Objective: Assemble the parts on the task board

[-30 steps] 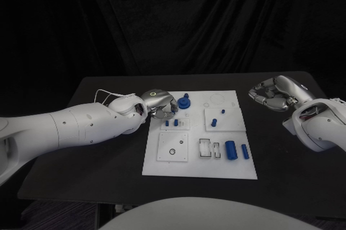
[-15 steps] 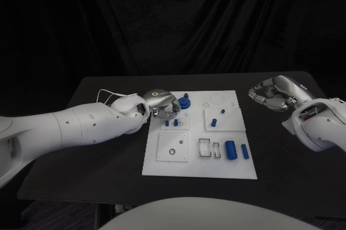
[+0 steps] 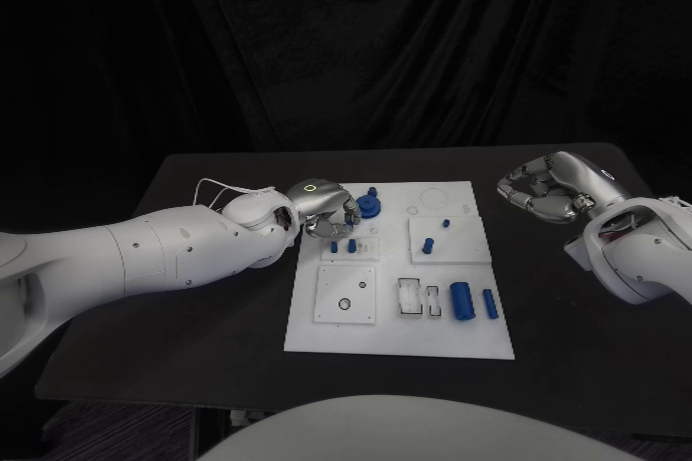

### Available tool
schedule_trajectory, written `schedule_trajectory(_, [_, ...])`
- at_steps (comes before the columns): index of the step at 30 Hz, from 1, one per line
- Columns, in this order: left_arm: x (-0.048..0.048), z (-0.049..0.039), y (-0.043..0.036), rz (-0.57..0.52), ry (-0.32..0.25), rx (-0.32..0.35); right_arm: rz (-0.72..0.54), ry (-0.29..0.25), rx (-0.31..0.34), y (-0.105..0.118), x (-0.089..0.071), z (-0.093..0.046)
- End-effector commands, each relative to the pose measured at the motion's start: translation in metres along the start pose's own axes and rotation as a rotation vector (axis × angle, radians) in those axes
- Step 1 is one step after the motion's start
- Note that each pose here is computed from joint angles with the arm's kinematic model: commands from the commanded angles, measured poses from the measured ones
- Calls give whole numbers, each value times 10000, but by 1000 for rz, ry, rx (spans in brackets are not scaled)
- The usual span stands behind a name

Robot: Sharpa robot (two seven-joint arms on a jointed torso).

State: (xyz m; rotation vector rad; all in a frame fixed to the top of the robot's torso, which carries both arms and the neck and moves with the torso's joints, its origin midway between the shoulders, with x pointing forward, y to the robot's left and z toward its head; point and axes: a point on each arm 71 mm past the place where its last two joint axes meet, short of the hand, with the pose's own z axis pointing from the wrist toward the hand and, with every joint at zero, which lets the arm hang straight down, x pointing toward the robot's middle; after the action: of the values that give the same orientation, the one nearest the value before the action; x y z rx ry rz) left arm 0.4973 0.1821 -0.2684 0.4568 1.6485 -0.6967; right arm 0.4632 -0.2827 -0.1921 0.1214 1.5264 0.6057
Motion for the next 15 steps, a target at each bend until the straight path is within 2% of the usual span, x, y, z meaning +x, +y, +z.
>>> schedule_trajectory(1, [49,-25,2,-2,10,-2,-1,3,4,-5,7,-6])
schedule_trajectory(8, [11,-48,-9,7,-45,18,-1,3,6,-12,5,-11])
schedule_trajectory(15, [-3,-74,1,9,-61,22,-1,4,7,-16,8,-13])
